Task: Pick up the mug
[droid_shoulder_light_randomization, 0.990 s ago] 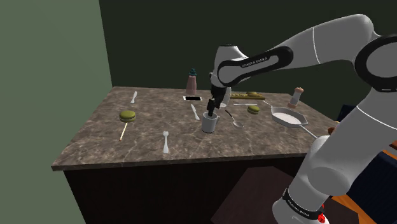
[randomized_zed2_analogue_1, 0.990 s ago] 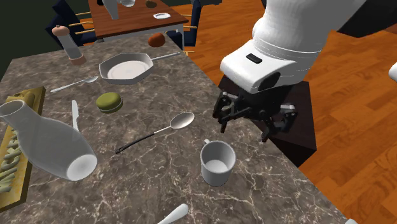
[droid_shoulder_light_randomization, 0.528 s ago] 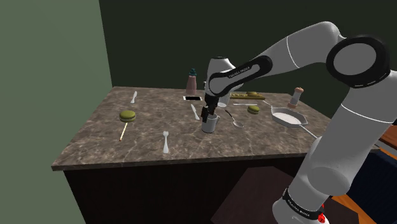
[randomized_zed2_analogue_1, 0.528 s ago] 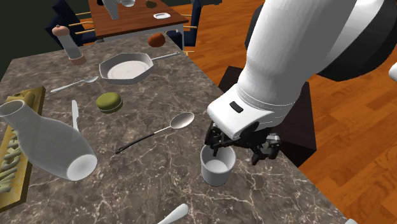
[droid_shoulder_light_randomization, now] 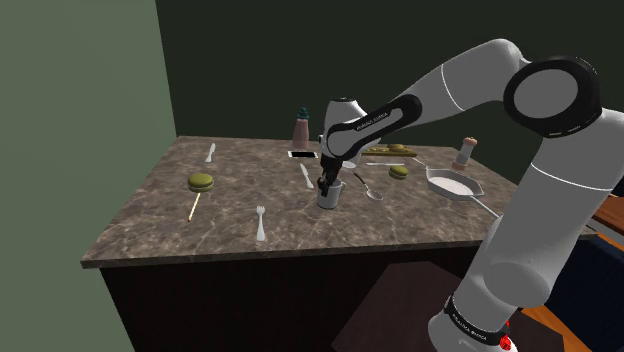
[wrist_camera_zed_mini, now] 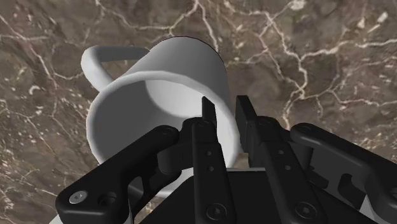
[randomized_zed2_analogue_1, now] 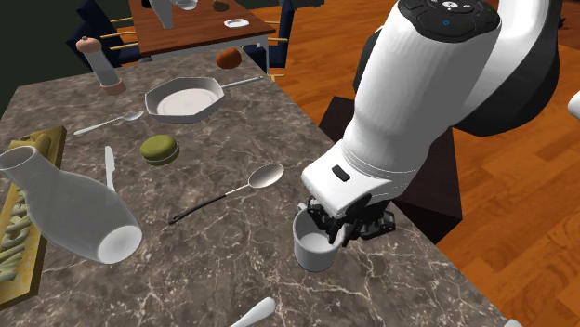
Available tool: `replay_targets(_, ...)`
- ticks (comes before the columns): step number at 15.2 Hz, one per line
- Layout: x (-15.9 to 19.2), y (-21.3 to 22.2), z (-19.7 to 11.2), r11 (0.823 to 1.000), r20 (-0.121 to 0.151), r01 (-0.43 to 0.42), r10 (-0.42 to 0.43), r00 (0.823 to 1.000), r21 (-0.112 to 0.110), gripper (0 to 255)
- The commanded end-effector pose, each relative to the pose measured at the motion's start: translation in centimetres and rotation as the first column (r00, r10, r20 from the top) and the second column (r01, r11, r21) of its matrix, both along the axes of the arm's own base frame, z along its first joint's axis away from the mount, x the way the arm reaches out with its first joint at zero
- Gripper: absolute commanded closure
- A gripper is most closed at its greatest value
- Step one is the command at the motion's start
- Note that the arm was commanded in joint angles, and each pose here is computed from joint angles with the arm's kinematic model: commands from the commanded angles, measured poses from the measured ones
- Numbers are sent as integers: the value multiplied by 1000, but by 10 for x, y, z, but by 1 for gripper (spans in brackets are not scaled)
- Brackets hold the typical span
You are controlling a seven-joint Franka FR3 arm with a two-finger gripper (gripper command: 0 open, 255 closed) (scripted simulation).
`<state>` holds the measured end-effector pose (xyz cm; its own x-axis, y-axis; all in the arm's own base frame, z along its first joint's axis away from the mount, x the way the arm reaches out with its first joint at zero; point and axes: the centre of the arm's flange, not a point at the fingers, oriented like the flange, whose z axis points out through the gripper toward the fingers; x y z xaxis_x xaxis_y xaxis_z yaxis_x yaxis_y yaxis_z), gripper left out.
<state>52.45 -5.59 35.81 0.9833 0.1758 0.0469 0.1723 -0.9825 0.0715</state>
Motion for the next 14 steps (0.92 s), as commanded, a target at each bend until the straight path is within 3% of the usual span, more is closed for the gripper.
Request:
replay_targets(1,0,0,0,1000,0,0,0,1000,0,255)
replay_targets(7,0,1,0,1000,0,0,0,1000,0,255)
replay_targets(14,0,1,37,1000,0,0,0,1000,0,255)
